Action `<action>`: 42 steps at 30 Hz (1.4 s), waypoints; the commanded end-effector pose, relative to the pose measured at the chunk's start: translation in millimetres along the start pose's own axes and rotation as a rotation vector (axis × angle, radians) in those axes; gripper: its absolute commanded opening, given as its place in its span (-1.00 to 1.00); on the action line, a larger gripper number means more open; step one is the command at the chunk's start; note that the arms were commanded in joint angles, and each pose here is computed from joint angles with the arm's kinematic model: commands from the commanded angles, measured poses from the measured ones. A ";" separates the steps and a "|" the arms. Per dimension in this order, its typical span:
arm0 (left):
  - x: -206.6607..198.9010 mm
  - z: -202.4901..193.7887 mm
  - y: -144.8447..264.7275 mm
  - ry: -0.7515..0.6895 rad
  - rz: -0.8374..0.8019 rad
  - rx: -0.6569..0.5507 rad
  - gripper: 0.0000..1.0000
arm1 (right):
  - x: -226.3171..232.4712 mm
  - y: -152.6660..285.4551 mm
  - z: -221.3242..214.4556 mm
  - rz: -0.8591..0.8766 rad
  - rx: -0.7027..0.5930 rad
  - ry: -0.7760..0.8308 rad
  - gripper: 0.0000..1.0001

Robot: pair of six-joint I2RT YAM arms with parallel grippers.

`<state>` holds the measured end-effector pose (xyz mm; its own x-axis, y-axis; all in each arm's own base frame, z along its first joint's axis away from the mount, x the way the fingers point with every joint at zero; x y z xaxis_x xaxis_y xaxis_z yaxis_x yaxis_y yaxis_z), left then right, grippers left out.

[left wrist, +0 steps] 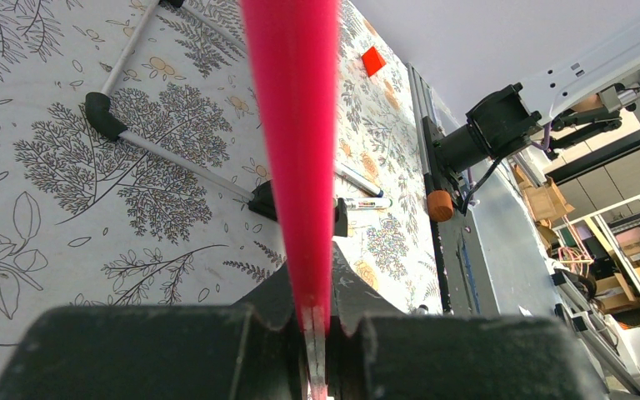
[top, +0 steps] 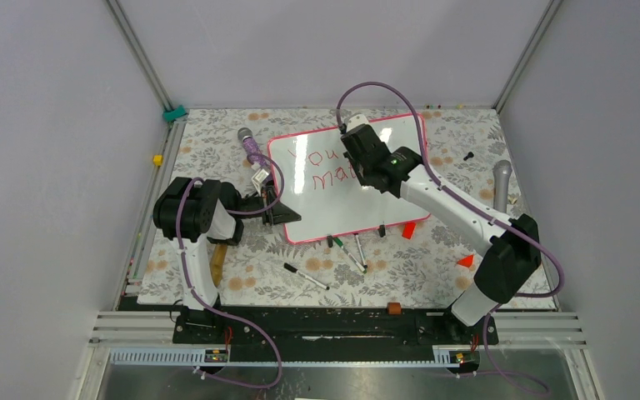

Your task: Write a sentence on the whiteboard

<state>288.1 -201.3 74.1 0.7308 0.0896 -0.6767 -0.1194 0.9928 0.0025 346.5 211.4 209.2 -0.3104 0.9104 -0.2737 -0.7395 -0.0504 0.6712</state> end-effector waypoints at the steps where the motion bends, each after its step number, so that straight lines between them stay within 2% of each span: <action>1: 2.7 -16.4 -3.2 -0.014 -0.031 0.042 -1.00 | -14.1 7.7 13.4 -0.031 -0.036 -0.036 -1.00; 7: 2.9 -16.3 -3.1 -0.015 -0.030 0.041 -1.00 | -16.7 22.3 26.9 0.002 -0.117 -0.075 -1.00; 12: 3.1 -16.2 -3.0 -0.014 -0.029 0.040 -1.00 | -16.8 24.5 33.9 0.013 -0.137 -0.085 -1.00; 32: 2.9 -16.7 -3.1 -0.013 -0.031 0.042 -1.00 | -5.4 7.8 39.0 0.034 -0.108 -0.072 -1.00; 42: 2.8 -16.4 -3.0 -0.013 -0.031 0.042 -1.00 | -1.9 0.0 27.8 0.034 -0.069 -0.062 -1.00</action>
<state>288.0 -201.3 74.2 0.7319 0.0890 -0.6756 -0.1186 0.9929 0.0023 357.8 219.8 223.2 -0.3119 0.9246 -0.2187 -0.7612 -0.1054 0.6399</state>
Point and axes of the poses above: each gripper's point midway between its finger pads, its own y axis back along the fingers, its own x axis along the line the jaws close on, z = x × y, the point moved 1 cm from there along y, back along the fingers, and after that the axes turned 1 degree about -y, right-handed, at the moved point
